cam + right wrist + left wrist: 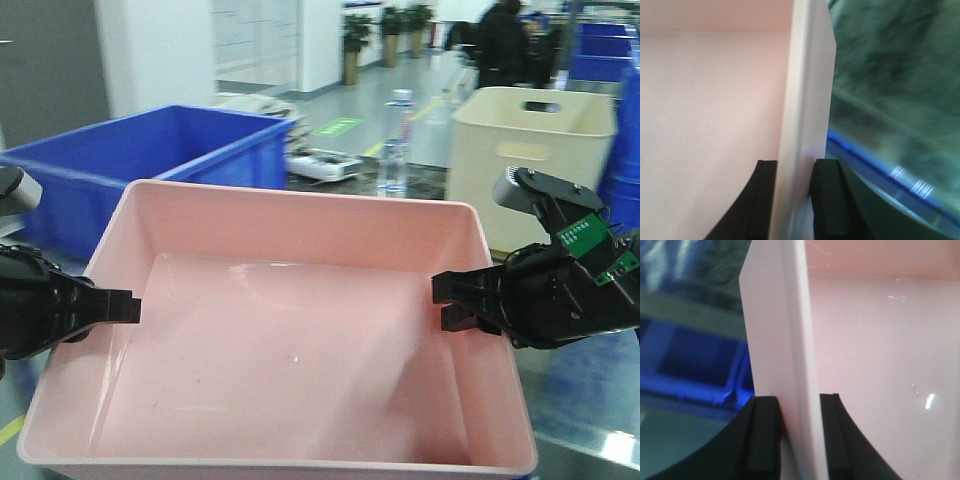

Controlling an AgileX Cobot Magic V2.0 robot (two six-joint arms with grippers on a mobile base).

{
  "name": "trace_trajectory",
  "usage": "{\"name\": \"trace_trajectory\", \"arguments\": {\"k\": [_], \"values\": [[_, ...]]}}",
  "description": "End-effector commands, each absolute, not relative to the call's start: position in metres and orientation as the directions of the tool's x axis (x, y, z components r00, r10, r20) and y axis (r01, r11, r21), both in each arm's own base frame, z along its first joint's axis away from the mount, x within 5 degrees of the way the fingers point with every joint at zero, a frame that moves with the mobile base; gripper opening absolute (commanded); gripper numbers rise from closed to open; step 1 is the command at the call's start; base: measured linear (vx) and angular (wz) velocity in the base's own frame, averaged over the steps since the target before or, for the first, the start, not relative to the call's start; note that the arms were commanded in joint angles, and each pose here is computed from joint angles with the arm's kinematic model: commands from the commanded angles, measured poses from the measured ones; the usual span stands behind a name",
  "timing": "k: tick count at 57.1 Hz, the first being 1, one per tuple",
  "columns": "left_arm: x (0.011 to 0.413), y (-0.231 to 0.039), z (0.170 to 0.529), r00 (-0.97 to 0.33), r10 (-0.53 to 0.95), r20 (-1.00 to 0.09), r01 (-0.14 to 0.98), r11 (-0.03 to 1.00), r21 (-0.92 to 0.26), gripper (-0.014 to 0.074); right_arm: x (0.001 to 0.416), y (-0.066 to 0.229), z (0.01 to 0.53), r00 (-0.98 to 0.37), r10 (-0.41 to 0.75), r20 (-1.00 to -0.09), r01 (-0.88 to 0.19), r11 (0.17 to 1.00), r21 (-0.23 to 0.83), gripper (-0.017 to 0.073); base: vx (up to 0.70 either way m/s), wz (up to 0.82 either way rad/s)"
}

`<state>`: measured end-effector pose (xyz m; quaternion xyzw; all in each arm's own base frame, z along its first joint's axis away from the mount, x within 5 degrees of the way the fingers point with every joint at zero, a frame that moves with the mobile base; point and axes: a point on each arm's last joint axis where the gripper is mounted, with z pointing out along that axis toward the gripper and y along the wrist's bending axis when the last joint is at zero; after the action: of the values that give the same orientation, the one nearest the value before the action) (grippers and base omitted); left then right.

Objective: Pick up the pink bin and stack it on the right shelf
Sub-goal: 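Hold the pink bin with both grippers while the base drives to the table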

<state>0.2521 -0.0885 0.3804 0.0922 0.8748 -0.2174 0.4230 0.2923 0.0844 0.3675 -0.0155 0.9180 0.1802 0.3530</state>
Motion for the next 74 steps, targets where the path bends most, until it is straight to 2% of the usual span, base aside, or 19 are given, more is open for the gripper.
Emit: {"name": "trace_trajectory", "arguments": {"k": [1, 42, 74], "values": [[0.2451, -0.0871, 0.4094, -0.521, -0.115, -0.846, 0.358, 0.870, -0.339, -0.0002, 0.2927, 0.0761, 0.3917, -0.642, 0.134, -0.755, -0.159, 0.940, 0.302, -0.0008, 0.36, -0.73], [0.2451, -0.0870, 0.4094, -0.520, -0.115, -0.846, 0.358, 0.870, -0.338, -0.0002, 0.2927, 0.0761, 0.3918, -0.641, 0.134, -0.756, -0.159, 0.940, 0.302, -0.0008, 0.29, -0.51], [0.2454, -0.0871, 0.4092, -0.521, -0.115, -0.846, 0.357, 0.870, -0.339, -0.0002, 0.2930, 0.0761, 0.3921, -0.638, 0.136, -0.758, -0.159, 0.940, 0.302, -0.0008, 0.11, -0.19]]}}
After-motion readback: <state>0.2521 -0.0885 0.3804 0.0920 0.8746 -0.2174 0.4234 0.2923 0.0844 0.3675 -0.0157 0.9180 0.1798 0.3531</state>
